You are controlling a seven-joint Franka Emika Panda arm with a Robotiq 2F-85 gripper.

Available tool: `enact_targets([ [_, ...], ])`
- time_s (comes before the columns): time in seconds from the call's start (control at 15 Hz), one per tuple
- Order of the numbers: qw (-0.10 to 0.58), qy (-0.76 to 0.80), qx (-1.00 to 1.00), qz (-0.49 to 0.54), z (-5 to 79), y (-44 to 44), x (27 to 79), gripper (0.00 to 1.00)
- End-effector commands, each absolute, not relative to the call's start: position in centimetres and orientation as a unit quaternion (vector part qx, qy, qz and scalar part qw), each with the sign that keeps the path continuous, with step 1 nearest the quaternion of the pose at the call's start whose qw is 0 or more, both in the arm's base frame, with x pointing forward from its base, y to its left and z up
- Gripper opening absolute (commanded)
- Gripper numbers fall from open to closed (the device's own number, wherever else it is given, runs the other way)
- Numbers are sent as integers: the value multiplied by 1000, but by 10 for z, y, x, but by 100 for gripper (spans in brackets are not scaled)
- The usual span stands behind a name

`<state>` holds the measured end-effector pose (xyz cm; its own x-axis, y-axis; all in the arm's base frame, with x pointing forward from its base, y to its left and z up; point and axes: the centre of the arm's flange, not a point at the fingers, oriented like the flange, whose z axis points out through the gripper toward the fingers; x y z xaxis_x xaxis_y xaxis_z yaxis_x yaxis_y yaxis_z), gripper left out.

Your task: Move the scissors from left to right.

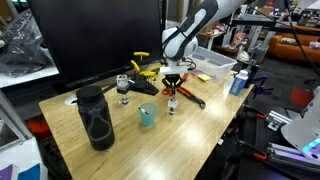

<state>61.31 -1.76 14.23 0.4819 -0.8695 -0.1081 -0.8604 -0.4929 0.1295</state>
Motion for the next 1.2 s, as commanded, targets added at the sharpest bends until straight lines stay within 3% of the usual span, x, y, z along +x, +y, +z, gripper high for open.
enact_targets([
  [0.0,38,-525,847,-76,150,-42,585,2],
  [0.67,2,-466,885,-9,214,-55,556,2],
  [1.13,44,-322,945,-20,235,-69,501,2],
])
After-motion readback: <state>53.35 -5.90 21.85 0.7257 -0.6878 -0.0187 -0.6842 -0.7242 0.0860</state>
